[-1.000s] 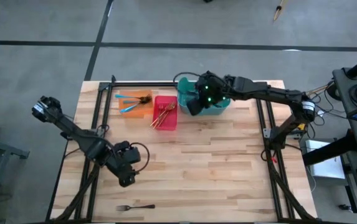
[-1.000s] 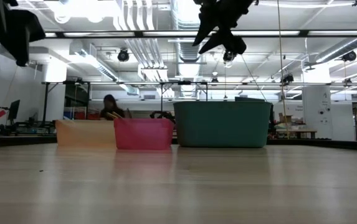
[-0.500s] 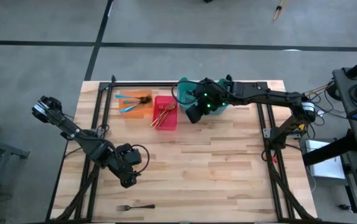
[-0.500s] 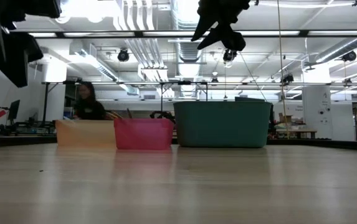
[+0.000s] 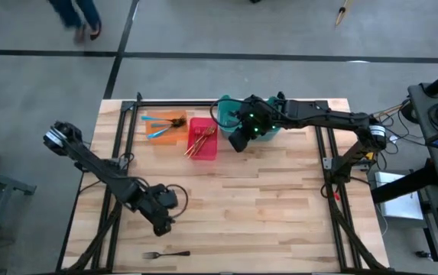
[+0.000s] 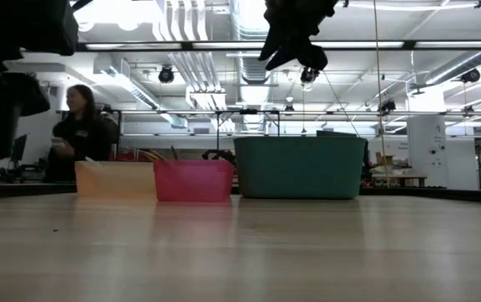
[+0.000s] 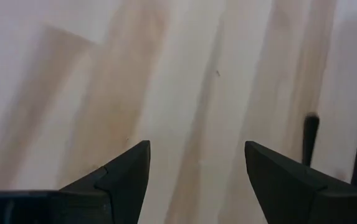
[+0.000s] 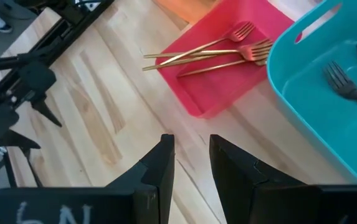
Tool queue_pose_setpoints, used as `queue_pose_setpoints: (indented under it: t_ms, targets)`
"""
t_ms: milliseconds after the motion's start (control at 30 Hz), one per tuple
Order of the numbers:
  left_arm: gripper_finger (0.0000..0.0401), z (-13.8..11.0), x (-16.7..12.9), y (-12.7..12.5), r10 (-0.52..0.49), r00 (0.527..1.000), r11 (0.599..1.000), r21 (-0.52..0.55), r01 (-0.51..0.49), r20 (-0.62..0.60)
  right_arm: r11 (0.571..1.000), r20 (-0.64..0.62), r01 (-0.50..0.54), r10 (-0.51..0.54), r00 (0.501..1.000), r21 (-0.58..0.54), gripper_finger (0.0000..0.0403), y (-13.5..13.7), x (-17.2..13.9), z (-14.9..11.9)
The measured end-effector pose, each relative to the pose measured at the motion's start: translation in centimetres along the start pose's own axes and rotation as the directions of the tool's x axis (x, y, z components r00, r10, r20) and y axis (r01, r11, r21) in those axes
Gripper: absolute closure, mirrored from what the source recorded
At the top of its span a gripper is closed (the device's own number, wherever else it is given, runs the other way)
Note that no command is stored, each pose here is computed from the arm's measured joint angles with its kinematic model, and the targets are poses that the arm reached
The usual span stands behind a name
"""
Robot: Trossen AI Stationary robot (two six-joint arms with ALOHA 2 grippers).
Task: Sort silverware by color (type)
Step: Put the black fork into the green bin
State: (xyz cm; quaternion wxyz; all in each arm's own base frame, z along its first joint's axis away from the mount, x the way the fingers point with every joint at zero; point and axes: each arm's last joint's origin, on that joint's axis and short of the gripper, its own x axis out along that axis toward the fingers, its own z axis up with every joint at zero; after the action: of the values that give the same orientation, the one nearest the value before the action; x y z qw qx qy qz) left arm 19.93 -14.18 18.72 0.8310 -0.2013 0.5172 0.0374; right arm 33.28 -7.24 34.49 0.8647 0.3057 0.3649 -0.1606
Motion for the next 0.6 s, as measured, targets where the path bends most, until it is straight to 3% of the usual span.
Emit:
queue_pose_setpoints:
  t_ms: [233, 367, 600]
  targets:
    - [0.0161, -0.3, 2.5, -2.8, 0.004, 0.994, 0.992, 0.126, 0.01, -0.112, 1.0, -0.006, 0.003, -0.003, 1.0, -0.031, 0.0312, 0.0, 0.1, 0.0]
    - [0.0161, 0.0, 3.1, -4.8, -0.048, 0.976, 0.99, 0.123, 0.075, -0.21, 0.999, -0.021, 0.008, -0.009, 1.0, -0.045, 0.0312, -0.1, 0.1, -0.2]
    - [0.0161, -1.1, 3.3, -9.1, -0.079, 0.964, 0.977, 0.171, 0.125, -0.253, 0.996, -0.031, 0.021, -0.024, 0.999, -0.086, 0.0312, -0.2, 0.1, -0.3]
